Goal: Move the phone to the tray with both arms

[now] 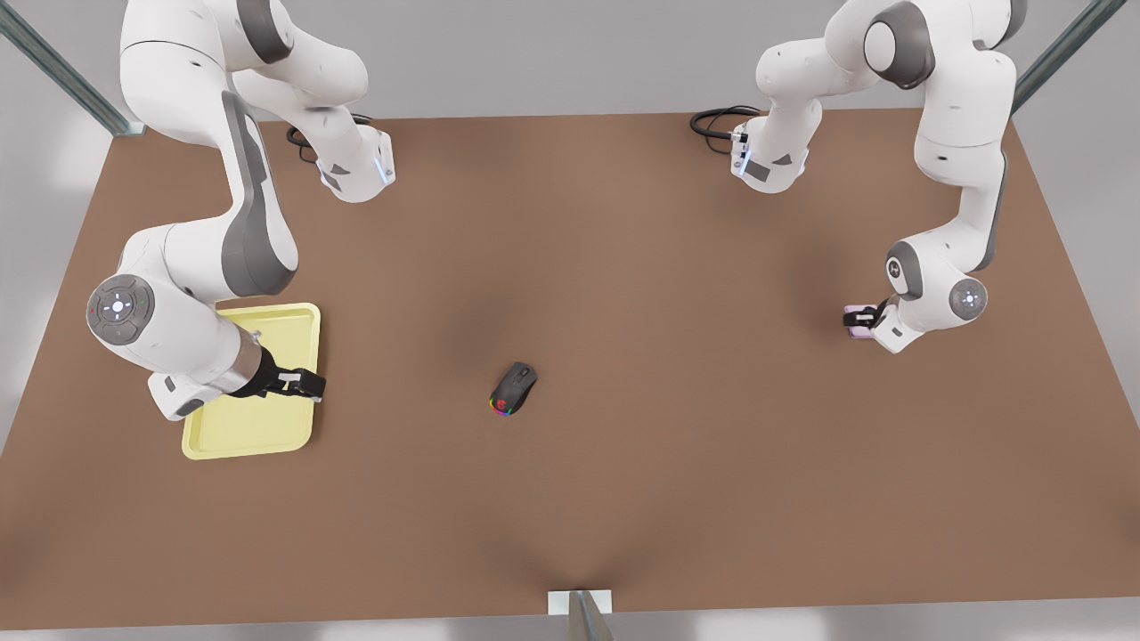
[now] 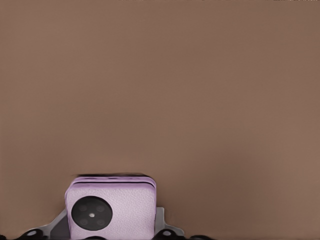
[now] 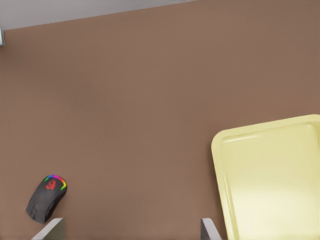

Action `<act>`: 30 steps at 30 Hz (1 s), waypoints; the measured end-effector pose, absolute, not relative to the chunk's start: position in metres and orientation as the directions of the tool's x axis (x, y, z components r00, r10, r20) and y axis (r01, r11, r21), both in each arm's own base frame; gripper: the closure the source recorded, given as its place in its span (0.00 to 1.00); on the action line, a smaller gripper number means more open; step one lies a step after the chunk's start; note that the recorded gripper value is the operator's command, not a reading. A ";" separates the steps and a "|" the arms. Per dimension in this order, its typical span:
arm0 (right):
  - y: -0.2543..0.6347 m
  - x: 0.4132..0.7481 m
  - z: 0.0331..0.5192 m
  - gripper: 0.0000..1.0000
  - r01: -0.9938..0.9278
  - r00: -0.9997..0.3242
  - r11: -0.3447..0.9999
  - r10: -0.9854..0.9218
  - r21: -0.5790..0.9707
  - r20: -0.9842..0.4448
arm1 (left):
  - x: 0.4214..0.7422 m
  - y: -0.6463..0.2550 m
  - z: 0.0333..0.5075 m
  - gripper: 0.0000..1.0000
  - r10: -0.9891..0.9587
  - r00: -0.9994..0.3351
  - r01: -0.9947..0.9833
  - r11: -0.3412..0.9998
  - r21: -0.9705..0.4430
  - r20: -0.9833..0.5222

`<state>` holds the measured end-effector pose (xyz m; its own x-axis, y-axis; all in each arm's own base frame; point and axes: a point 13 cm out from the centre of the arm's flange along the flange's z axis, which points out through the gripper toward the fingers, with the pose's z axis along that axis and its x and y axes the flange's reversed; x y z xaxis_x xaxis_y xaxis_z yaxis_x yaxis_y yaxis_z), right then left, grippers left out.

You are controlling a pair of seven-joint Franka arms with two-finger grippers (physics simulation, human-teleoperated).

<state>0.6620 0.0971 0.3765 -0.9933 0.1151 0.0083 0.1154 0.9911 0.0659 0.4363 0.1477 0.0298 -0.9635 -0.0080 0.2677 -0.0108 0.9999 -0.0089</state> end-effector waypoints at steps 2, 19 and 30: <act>0.097 0.662 0.376 0.00 0.117 -0.993 0.991 0.116 0.066 0.008 | 0.437 0.148 0.029 0.27 -0.012 -0.964 -0.013 1.000 -0.005 0.266; 0.092 0.663 0.374 0.00 0.124 -0.992 0.990 0.124 0.063 0.010 | 0.444 0.148 0.032 0.23 -0.040 -0.967 -0.039 0.999 0.007 0.251; 0.093 0.663 0.374 0.00 0.123 -0.992 0.990 0.122 0.063 0.010 | 0.567 -0.261 0.113 0.23 0.425 -0.899 0.426 0.905 -0.020 0.108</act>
<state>0.6631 0.0929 0.3745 -0.9924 0.1224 0.0096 0.1228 0.9904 0.0634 0.5673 -0.2613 0.1131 -0.8985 0.4254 0.1080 0.4259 0.9046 -0.0202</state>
